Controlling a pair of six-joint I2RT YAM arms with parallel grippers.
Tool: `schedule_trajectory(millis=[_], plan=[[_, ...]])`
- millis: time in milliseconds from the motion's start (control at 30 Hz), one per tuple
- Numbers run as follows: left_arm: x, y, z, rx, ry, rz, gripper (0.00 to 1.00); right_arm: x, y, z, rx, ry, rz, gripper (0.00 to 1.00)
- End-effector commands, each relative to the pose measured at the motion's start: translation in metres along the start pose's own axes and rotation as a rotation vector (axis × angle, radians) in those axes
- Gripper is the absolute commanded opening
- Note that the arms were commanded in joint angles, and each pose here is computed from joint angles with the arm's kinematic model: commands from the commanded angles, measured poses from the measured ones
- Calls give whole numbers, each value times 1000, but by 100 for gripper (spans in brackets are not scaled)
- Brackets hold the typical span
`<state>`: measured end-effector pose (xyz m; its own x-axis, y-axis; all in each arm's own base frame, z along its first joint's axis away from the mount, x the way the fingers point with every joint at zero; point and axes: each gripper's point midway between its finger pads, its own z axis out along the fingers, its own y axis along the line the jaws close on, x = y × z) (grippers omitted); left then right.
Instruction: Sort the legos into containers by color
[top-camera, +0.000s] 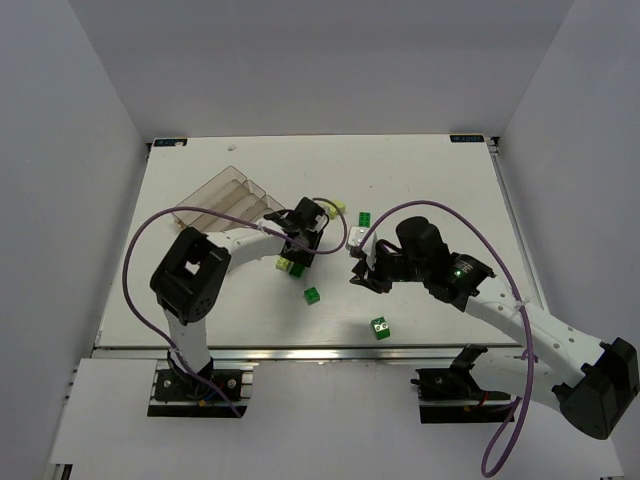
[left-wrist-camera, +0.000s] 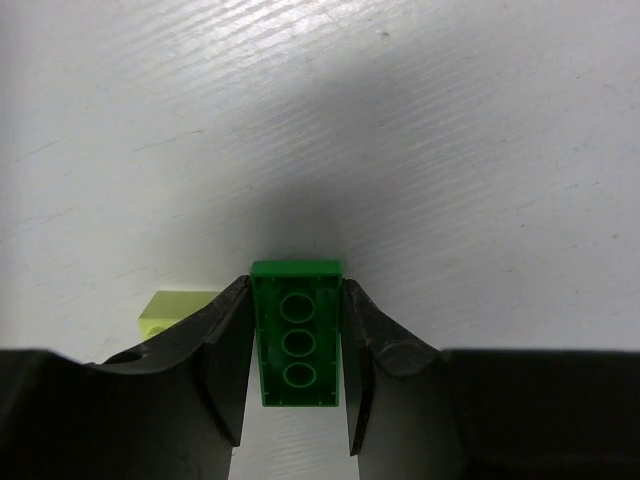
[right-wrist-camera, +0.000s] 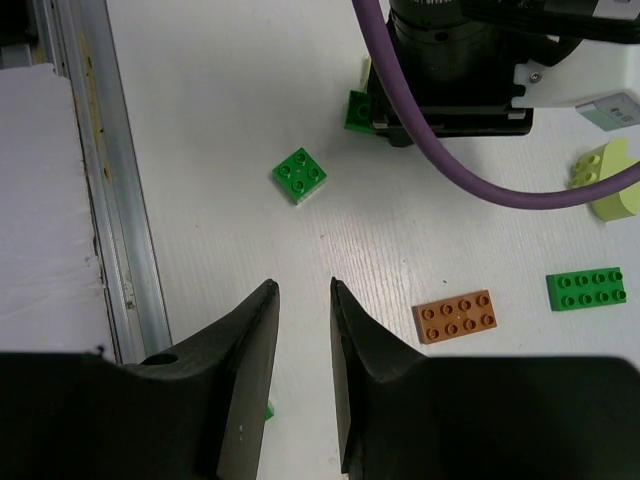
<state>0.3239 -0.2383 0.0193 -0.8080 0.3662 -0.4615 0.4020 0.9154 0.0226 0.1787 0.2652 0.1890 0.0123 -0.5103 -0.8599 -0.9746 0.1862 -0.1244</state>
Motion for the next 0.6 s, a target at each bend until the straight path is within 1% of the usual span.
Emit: schedule_trajectory(millis=[0,33,133,167,233,267,300,333,433,467,533,567], plan=[[-27,10,-33,-47,-114,-16,15,-10,-2,-2,4,-39,-13,33],[-40,13,-50,-44,-174,-30,12,-10,-2,-2,4,-39,-14,34],[-57,26,-73,-39,-274,-87,7,-10,-2,-2,6,-38,-15,33],[-70,38,-94,-39,-342,-126,7,-10,-2,-2,5,-36,-13,34],[-80,49,-111,-28,-421,-166,5,-10,-2,-2,7,-37,-13,34],[-88,56,-131,-17,-482,-192,5,-10,-2,-2,5,-37,-14,34],[-92,72,-139,-29,-515,-228,4,-9,-2,-2,6,-36,-11,34],[-95,80,-146,-29,-549,-245,4,-10,-2,-2,5,-36,-12,33],[-101,111,-162,-64,-612,-295,4,-11,-1,-2,1,-39,-11,34],[-101,125,-162,-86,-615,-309,5,-10,0,-2,-1,-38,-9,34],[-100,135,-154,-110,-600,-306,5,-13,0,-4,-2,-48,-12,34],[-101,147,-153,-144,-594,-314,5,-12,1,-4,-6,-49,-12,33]])
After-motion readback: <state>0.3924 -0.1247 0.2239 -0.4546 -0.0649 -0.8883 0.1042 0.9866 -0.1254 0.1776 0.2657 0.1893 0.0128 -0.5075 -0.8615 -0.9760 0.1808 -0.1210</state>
